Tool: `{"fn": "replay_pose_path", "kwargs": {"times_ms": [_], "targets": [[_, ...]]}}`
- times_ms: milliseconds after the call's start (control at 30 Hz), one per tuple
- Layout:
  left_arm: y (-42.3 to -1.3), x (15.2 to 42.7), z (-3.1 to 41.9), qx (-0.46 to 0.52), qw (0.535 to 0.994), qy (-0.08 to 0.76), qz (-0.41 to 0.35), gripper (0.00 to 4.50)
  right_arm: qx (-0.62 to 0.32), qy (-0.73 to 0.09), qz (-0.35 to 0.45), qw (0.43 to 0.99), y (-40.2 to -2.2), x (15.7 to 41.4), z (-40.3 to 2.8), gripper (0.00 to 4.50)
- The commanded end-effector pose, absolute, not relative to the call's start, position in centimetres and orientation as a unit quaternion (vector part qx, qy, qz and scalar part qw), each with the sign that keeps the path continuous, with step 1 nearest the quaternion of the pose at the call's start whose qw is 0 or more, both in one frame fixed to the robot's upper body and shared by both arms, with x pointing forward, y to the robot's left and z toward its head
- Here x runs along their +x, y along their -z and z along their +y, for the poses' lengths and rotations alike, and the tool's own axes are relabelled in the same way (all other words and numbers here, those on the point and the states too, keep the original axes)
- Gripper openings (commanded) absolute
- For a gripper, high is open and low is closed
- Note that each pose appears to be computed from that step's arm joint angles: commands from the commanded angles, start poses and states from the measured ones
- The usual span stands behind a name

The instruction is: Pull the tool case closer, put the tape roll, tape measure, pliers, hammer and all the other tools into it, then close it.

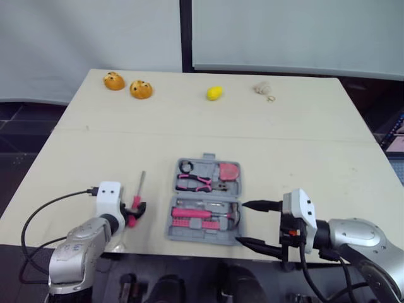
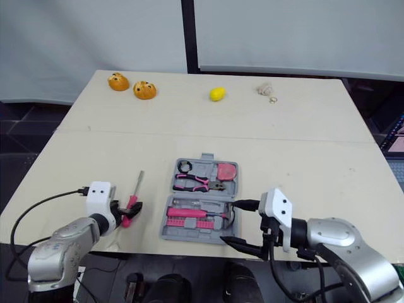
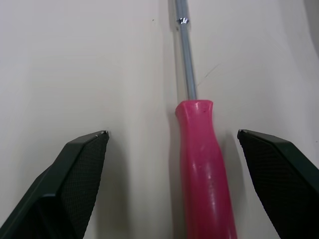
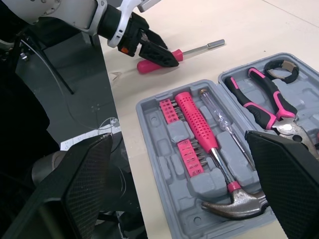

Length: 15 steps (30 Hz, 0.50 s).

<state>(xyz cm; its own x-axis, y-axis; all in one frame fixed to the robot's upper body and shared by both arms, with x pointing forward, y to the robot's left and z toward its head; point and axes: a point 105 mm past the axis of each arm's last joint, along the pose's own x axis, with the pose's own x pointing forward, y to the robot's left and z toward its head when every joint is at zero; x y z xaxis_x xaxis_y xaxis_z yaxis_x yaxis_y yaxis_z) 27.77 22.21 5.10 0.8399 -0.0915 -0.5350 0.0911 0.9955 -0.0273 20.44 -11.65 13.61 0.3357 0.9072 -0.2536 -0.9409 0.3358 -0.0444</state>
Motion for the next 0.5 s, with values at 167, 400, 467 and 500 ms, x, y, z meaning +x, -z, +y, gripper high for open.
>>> {"fn": "replay_pose_path", "kwargs": {"times_ms": [167, 400, 467, 500], "targets": [[-4.73, 28.14, 21.63, 0.01, 0.956, 0.048, 0.289, 3.28, -0.096, -0.566, 0.069, 0.816, -14.75, 20.1, -11.39, 4.5], [-4.51, 28.39, 21.12, 0.019, 0.954, 0.06, 0.294, 3.28, -0.094, -0.563, 0.069, 0.818, -14.72, 19.97, -11.45, 4.5], [-4.5, 28.41, 21.12, 0.024, 0.954, 0.06, 0.294, 3.28, -0.095, -0.562, 0.069, 0.819, -14.74, 19.99, -11.49, 4.5], [-4.55, 28.43, 21.11, 0.025, 0.954, 0.059, 0.293, 3.28, -0.095, -0.561, 0.069, 0.819, -14.74, 19.99, -11.51, 4.5]]}}
